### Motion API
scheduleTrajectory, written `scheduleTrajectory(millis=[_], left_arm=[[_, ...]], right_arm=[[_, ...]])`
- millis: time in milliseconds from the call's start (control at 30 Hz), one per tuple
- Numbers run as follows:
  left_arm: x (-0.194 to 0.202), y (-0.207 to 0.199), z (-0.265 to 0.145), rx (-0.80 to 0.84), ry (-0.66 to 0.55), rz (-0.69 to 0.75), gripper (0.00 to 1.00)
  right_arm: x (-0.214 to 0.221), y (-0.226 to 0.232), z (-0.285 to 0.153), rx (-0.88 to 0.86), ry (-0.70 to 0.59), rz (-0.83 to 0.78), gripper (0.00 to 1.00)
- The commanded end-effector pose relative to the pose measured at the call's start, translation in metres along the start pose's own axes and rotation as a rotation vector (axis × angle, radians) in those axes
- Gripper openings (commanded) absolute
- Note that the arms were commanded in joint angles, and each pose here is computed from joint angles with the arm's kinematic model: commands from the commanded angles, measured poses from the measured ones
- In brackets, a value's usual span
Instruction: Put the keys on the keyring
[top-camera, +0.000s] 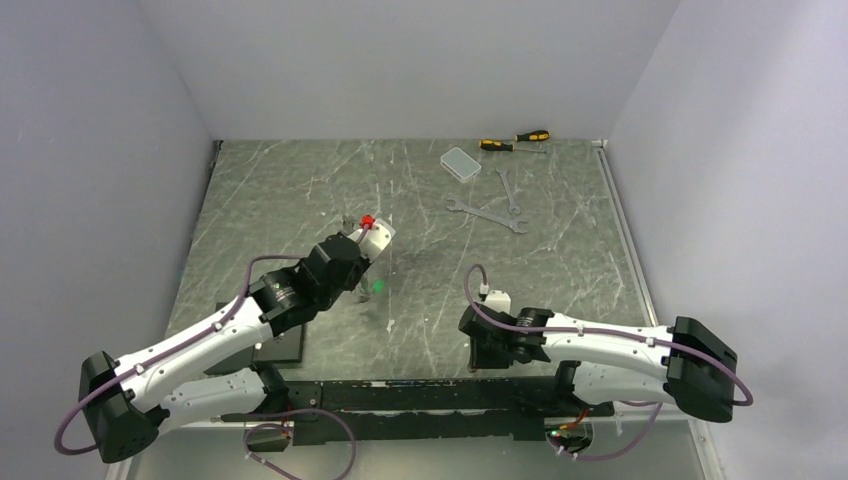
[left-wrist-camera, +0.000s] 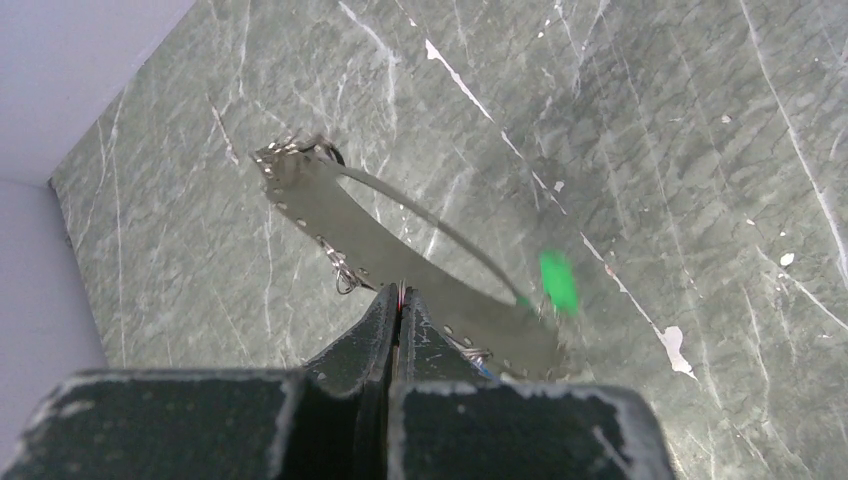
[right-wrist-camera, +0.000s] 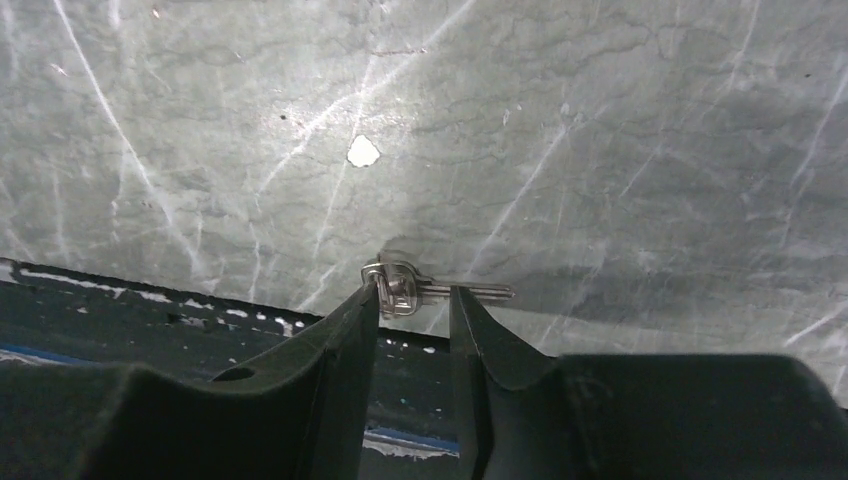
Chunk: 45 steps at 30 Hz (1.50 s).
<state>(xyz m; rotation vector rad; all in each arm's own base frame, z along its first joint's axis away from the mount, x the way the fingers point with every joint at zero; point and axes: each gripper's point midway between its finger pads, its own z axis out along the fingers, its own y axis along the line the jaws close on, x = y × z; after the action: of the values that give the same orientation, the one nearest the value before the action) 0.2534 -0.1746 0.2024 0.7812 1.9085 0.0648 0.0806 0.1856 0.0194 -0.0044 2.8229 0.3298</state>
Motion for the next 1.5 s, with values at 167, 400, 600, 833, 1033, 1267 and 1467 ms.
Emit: scheduleTrajectory(millis=[167, 400, 600, 833, 1033, 1267, 1467], left_arm=[[-0.013, 0.007, -0.003, -0.019, -0.051, -0.016, 0.00], [-0.011, 0.007, -0.001, -0.017, -0.041, -0.011, 0.00], [-0.009, 0.007, 0.001, -0.019, -0.032, -0.003, 0.00], [-0.008, 0.006, 0.001, -0.019, -0.027, 0.003, 0.00], [-0.007, 0.009, 0.001, -0.030, -0.027, 0.005, 0.00], [-0.006, 0.007, 0.002, -0.024, -0.018, 0.008, 0.00], [-0.007, 0.008, 0.001, -0.022, -0.022, 0.004, 0.00]], right_arm=[[0.004, 0.002, 0.008, -0.035, -0.006, 0.034, 0.20], [-0.012, 0.009, -0.002, -0.022, -0.046, -0.036, 0.00], [-0.036, 0.032, -0.015, -0.020, -0.089, -0.142, 0.00], [-0.056, 0.062, -0.010, 0.012, -0.060, -0.424, 0.00], [-0.060, 0.066, -0.008, 0.082, -0.089, -0.469, 0.44], [-0.024, 0.034, -0.026, -0.028, -0.072, -0.084, 0.76], [0.012, 0.010, -0.013, -0.089, 0.011, 0.114, 0.69]])
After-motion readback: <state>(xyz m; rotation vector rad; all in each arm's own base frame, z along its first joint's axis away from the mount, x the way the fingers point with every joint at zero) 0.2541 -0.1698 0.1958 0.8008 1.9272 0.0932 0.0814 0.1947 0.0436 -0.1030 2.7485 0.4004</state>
